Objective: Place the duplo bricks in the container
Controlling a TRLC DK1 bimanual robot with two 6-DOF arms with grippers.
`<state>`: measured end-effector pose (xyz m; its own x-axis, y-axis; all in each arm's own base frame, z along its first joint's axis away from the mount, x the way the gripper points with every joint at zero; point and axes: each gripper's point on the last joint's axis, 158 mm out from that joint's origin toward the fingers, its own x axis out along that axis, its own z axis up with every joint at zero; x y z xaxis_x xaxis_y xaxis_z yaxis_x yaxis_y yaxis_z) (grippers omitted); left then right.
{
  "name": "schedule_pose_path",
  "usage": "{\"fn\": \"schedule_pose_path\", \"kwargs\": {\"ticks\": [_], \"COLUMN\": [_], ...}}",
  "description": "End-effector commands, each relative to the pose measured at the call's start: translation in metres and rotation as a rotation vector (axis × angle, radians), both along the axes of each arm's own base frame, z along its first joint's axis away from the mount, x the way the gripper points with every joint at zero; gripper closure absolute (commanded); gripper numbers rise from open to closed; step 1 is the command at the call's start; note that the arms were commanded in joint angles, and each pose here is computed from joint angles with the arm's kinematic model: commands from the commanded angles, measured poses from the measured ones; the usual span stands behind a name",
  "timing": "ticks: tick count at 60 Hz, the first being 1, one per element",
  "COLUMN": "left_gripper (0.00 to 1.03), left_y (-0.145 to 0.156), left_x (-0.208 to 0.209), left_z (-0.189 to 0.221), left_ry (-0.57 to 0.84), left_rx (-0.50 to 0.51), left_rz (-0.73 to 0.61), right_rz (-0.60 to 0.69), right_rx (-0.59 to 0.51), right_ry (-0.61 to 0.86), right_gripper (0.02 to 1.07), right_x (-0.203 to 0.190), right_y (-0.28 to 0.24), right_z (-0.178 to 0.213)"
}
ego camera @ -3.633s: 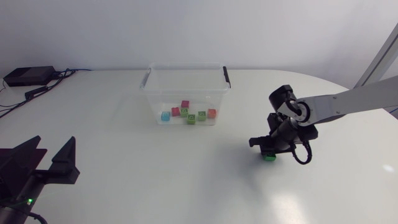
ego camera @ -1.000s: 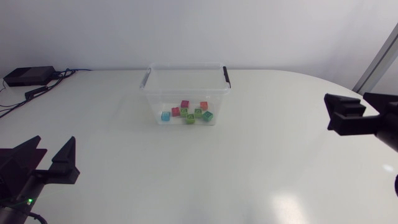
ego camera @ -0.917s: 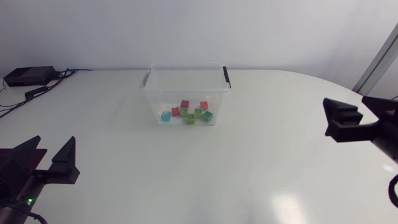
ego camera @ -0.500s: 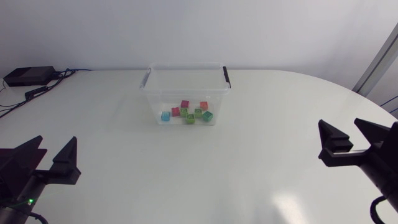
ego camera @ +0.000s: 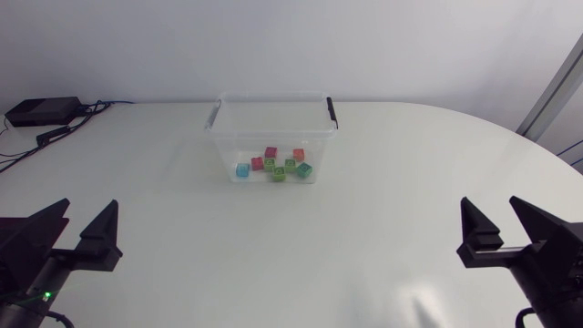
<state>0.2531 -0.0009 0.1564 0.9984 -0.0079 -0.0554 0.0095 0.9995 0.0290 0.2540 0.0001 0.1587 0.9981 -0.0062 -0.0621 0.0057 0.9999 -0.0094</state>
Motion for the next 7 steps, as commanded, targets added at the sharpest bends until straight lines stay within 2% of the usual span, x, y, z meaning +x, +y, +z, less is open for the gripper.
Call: {"fn": "schedule_pose_path", "kwargs": {"ticks": [1,7], "left_gripper": [0.04,0.04], "left_y": [-0.0023,-0.0023], "left_x": [0.001,0.001], "left_z": [-0.0063,-0.0063], "left_ry": [0.006,0.006], "left_rx": [-0.03,-0.03], "left_rz": [-0.007,-0.007], "right_rz": [-0.004,-0.004], "right_rx": [0.009,0.009], "right_ry": [-0.005,-0.005], "right_gripper": [0.07,0.07], "right_x": [0.0004,0.0004], "right_y": [-0.002,-0.002], "right_z": [-0.0096,-0.0096]}}
